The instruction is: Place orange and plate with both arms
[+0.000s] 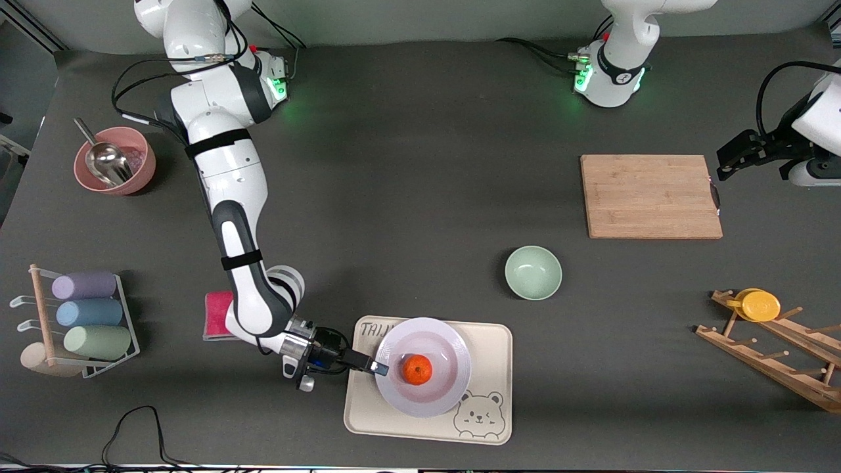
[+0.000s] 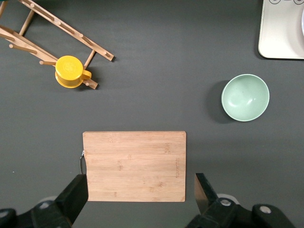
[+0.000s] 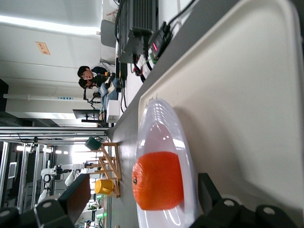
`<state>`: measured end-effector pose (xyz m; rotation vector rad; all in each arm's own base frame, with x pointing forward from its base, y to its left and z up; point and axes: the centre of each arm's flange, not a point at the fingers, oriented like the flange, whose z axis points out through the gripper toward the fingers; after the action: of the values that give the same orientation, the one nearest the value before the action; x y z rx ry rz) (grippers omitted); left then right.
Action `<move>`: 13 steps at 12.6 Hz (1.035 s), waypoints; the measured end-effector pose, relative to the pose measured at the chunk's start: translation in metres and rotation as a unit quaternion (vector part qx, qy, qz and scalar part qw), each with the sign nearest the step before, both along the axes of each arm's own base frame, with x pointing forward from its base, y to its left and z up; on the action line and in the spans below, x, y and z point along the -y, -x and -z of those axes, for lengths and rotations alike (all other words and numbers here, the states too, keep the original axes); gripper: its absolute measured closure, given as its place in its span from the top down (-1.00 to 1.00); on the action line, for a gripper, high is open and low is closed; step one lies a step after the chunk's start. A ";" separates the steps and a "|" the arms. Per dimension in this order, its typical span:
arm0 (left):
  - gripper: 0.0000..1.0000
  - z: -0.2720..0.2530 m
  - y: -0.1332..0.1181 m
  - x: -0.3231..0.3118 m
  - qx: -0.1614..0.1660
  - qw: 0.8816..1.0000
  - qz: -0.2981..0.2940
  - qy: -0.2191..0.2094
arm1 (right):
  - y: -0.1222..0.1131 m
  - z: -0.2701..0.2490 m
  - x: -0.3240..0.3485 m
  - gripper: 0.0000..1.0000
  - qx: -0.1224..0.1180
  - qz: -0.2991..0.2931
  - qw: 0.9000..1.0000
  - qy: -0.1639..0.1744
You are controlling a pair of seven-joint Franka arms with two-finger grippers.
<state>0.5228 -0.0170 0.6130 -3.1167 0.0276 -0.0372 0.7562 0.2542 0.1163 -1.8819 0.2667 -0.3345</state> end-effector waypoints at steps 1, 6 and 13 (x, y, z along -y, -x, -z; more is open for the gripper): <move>1.00 0.000 0.000 0.000 0.000 1.000 0.000 0.000 | -0.003 -0.006 0.005 1.00 0.008 -0.005 1.000 0.011; 1.00 0.000 0.000 -0.008 0.000 1.000 -0.007 0.001 | -0.026 -0.072 0.044 1.00 0.056 -0.059 0.987 0.139; 1.00 0.001 0.001 -0.007 -0.004 1.000 -0.007 0.001 | 0.014 -0.140 0.071 1.00 0.020 -0.150 0.920 0.362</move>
<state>0.5222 -0.0098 0.6119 -3.1187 0.0061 -0.0242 0.7424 0.1827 0.2559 -2.5981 -0.2140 -0.2772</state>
